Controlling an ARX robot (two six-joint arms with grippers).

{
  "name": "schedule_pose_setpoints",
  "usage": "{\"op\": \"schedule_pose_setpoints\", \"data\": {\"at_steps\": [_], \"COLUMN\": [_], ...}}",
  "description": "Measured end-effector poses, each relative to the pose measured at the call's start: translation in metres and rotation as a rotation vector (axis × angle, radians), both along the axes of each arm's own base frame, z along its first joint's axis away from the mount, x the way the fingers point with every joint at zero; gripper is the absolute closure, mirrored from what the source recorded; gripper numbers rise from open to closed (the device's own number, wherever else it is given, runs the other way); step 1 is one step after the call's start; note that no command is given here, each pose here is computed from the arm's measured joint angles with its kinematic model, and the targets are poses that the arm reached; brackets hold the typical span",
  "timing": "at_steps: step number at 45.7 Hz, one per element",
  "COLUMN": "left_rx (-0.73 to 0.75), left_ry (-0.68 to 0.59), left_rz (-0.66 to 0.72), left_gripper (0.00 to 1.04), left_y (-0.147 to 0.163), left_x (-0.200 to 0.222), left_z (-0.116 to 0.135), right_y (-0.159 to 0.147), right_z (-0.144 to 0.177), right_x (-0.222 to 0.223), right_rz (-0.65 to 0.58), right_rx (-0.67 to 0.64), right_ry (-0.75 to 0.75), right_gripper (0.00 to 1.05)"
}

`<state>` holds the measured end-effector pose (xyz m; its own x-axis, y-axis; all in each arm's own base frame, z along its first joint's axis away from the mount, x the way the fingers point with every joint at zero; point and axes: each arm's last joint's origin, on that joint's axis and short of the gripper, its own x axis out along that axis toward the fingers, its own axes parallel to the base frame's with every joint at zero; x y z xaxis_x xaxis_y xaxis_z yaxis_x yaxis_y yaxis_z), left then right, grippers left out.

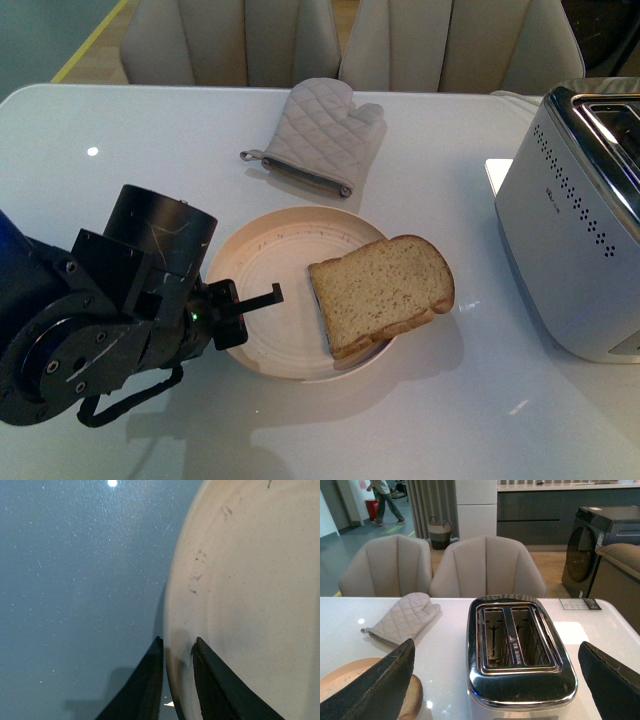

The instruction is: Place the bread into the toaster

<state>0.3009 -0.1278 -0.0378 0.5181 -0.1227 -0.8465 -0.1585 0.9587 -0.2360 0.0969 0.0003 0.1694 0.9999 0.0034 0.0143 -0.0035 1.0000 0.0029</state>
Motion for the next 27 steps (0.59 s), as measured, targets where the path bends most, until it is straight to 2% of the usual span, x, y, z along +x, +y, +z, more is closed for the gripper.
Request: {"op": "schedule_pose_setpoints", "data": {"at_steps": [6, 10, 12, 17, 22, 27], "left_rx": [-0.006, -0.016, -0.042, -0.085, -0.109, -0.148], "left_ry": [-0.021, -0.136, -0.222, -0.364, -0.45, -0.566], "left_rz": [0.042, 0.115, 0.154, 0.221, 0.265, 0.304], "left_gripper": [0.59, 0.43, 0.34, 0.18, 0.06, 0.07], "left_y": [0.018, 0.037, 0.049, 0.07, 0.085, 0.099], "left_x": [-0.008, -0.006, -0.005, -0.014, -0.033, -0.07], "left_z": [0.008, 0.036, 0.058, 0.1, 0.129, 0.165], "right_y": [0.0, 0.0, 0.0, 0.0, 0.0, 0.0], "right_z": [0.0, 0.0, 0.0, 0.0, 0.0, 0.0], "right_x": [0.0, 0.0, 0.0, 0.0, 0.0, 0.0], "right_rz": [0.0, 0.0, 0.0, 0.0, 0.0, 0.0], "right_rx": [0.0, 0.0, 0.0, 0.0, 0.0, 0.0], "right_ry": [0.0, 0.0, 0.0, 0.0, 0.0, 0.0], "right_gripper": [0.09, 0.09, 0.09, 0.09, 0.09, 0.09]}}
